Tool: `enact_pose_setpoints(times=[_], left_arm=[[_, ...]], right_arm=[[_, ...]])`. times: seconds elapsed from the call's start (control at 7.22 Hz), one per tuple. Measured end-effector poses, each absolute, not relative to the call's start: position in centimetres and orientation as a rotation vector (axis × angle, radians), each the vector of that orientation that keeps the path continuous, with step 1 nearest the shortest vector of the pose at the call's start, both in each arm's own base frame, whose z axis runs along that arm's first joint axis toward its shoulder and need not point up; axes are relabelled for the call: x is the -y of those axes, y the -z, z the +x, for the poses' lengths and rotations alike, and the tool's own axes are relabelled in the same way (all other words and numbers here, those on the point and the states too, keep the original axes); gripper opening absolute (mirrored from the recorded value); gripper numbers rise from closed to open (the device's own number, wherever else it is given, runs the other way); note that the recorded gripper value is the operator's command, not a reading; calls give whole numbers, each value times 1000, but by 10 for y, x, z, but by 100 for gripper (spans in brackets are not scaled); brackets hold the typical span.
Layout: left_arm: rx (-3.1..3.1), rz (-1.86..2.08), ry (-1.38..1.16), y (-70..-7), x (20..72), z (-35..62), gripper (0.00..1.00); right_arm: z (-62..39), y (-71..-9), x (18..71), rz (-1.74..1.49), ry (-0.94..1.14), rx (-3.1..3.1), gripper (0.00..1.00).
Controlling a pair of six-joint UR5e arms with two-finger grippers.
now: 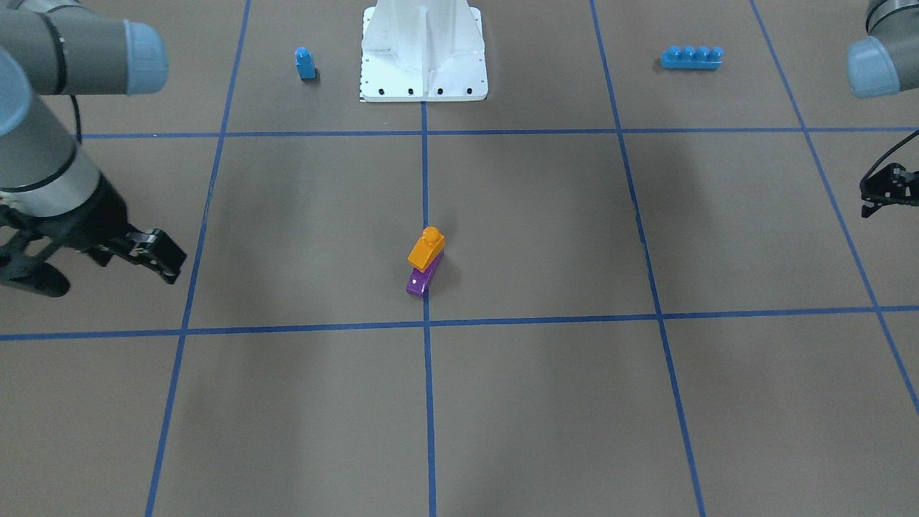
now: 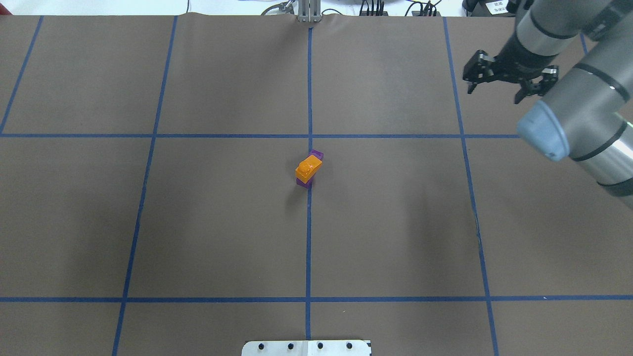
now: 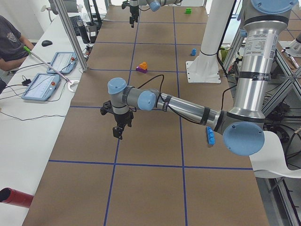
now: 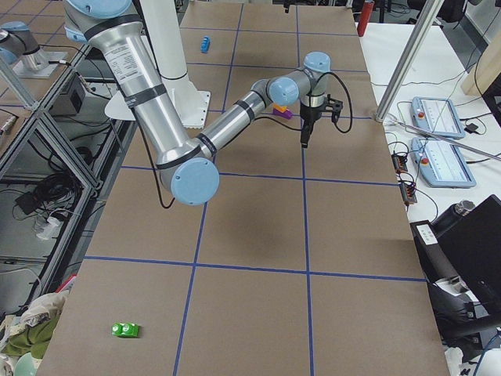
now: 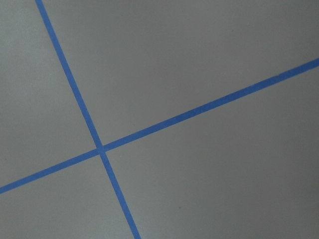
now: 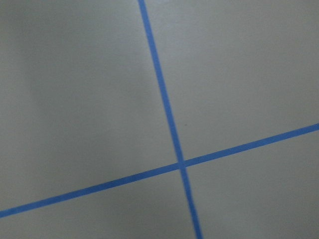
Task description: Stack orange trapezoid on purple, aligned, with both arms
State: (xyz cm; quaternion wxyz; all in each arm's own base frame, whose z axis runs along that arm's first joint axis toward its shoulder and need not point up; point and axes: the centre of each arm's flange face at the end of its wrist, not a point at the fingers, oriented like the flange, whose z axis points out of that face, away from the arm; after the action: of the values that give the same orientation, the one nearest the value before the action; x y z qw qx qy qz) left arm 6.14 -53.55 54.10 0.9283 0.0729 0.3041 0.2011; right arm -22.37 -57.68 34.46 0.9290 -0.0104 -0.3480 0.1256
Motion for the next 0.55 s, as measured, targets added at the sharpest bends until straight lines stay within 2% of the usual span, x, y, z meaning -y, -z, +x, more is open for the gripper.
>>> enact_pose_setpoints(times=[0.28, 0.55], left_arm=[[-627, 155, -425, -560, 532, 30, 100], [-695, 151, -457, -600, 517, -11, 100]], right_arm=[[-113, -435, 570, 16, -59, 694, 100], [-27, -506, 538, 31, 72, 727, 100]])
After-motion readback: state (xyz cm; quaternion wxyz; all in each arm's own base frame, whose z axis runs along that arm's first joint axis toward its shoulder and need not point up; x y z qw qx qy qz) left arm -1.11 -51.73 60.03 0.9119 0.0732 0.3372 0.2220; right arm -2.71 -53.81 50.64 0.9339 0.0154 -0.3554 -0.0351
